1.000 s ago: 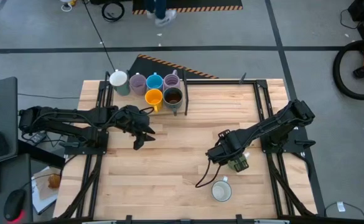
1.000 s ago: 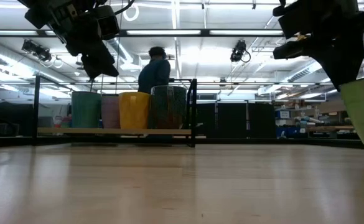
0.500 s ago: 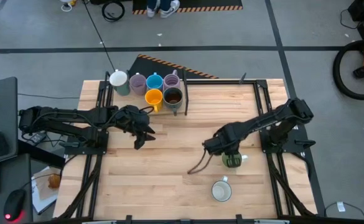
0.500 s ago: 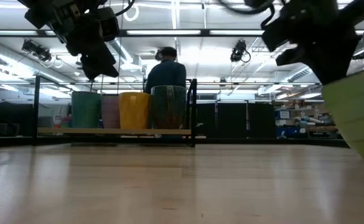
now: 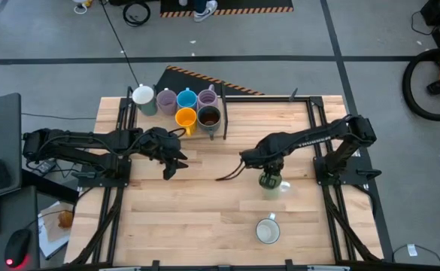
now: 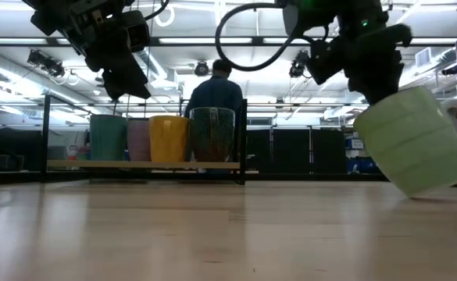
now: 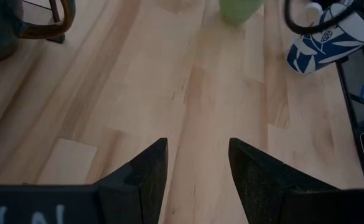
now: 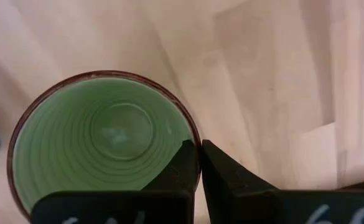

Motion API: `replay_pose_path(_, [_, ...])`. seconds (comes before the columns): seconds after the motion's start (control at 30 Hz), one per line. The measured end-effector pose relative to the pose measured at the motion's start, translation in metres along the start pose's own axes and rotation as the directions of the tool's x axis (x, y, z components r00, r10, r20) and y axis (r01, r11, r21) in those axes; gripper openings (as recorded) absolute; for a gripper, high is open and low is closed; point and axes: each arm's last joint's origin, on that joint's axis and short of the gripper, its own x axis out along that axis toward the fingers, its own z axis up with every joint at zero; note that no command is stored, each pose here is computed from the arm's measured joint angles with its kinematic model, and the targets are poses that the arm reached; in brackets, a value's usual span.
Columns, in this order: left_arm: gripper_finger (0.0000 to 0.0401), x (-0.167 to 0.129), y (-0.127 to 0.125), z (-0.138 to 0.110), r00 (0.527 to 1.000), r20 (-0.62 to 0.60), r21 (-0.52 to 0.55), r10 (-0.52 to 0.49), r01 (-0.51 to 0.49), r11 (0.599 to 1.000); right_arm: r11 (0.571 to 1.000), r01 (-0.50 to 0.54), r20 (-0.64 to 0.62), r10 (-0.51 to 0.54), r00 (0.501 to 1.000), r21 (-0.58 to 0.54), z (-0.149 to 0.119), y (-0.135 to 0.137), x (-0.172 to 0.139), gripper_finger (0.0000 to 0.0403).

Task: Place coffee mugs
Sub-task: Put the green mug on the shelf

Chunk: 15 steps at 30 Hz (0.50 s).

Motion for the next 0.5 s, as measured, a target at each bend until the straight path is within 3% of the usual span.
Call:
replay_pose_path(0.13, [0.0176,0.0,0.0,0.0,1.0,-0.002,0.029,-0.003,0.003,1.0,0.999,-0.009,0.014,0.009,1.0,0.032,0.003,-0.003,0.0,0.0017])
replay_pose_path(0.5, [0.0176,0.0,0.001,-0.003,0.999,-0.031,0.064,0.006,-0.004,0.998,1.0,0.021,0.045,-0.022,0.999,0.022,-0.016,0.028,0.0,0.0012])
